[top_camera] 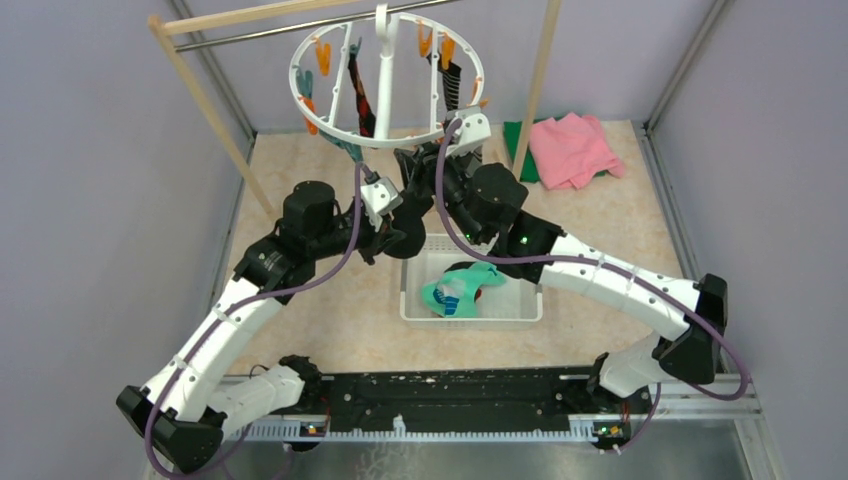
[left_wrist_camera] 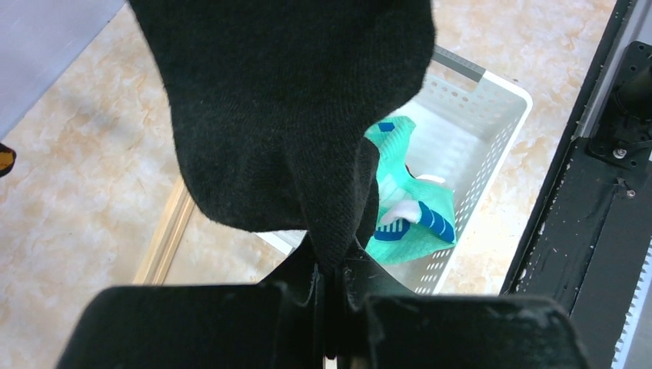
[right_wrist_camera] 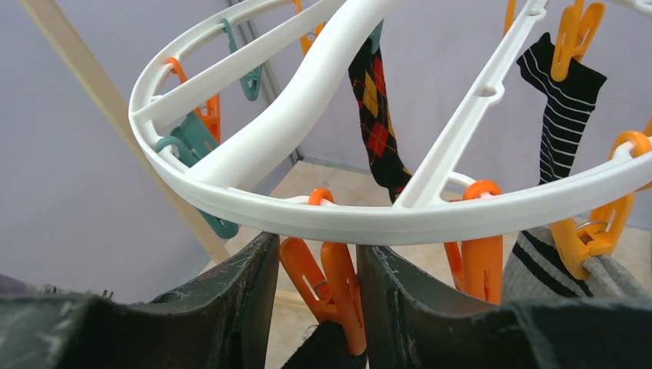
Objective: Remove the socks clipped to the hanger
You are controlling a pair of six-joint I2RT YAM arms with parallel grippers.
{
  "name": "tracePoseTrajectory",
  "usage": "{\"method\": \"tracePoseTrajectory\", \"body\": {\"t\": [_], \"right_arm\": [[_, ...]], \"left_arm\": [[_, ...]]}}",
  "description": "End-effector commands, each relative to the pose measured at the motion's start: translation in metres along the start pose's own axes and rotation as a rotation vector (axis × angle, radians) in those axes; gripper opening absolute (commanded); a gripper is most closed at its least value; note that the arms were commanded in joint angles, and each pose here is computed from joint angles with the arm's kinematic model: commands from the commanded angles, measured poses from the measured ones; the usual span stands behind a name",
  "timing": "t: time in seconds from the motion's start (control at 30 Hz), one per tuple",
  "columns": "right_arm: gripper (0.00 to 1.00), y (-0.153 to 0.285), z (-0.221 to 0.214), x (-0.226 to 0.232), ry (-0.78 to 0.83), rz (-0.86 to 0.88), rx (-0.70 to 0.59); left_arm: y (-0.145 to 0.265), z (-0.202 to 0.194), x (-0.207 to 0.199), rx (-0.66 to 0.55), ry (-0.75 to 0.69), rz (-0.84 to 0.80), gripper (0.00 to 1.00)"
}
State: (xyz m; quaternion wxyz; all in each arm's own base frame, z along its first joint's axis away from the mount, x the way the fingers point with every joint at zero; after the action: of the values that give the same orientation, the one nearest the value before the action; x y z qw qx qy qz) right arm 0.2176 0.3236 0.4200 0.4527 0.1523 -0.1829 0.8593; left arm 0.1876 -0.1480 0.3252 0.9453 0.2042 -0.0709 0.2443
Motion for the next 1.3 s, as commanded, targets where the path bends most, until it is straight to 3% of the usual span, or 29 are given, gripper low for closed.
{"method": "tracePoseTrajectory", "body": {"t": [0.0,0.13,0.2,0.27,0.37,0.6,0.87,1.07,1.27], "right_arm": [[0.42,-0.004,0.021,0.014,-0.027,0.034,-0.061],[0.42,-0.005,0.02,0.014,-0.02,0.03,-0.061],[0.36,-0.006,0.019,0.014,-0.015,0.032,-0.062],[0.26,-0.005,0.02,0.015,-0.011,0.052,-0.066],[0.0,-0.002,0.026,0.018,-0.018,0.088,-0.081],[0.0,0.005,0.04,0.026,-0.044,0.192,-0.092],[0.0,0.009,0.037,0.019,-0.068,0.182,-0.066],[0.44,0.02,0.028,0.007,-0.079,0.163,-0.036],[0.74,0.051,0.025,-0.008,-0.094,0.166,0.001]], "left_arm": [[0.0,0.016,0.005,-0.071,-0.033,0.025,0.0],[0.001,0.017,0.004,-0.078,-0.029,0.017,0.0],[0.001,0.017,0.004,-0.079,-0.028,0.017,0.0],[0.001,0.016,0.004,-0.076,-0.027,0.017,0.0],[0.001,0.013,0.003,-0.068,-0.027,0.024,0.0],[-0.001,0.002,0.002,-0.039,-0.027,0.03,0.0],[-0.012,-0.032,-0.006,0.038,-0.041,-0.003,0.0],[-0.019,-0.035,-0.007,0.041,-0.075,-0.023,0.0],[-0.025,-0.023,-0.007,-0.006,-0.124,-0.087,0.0]]}}
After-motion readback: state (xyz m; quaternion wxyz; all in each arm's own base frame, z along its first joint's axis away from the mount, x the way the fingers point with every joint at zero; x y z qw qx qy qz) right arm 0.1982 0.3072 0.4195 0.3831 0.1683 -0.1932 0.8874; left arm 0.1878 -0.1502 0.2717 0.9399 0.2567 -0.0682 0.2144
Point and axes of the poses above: each gripper's point midway between its finger pads, its own y axis back along the fingers, its own x axis along the line the jaws close on, z = x × y, the point moved 9 cm from there along y, back along the fingers, and after that the axes turned 12 degrees about -y, right-handed, at the moved point
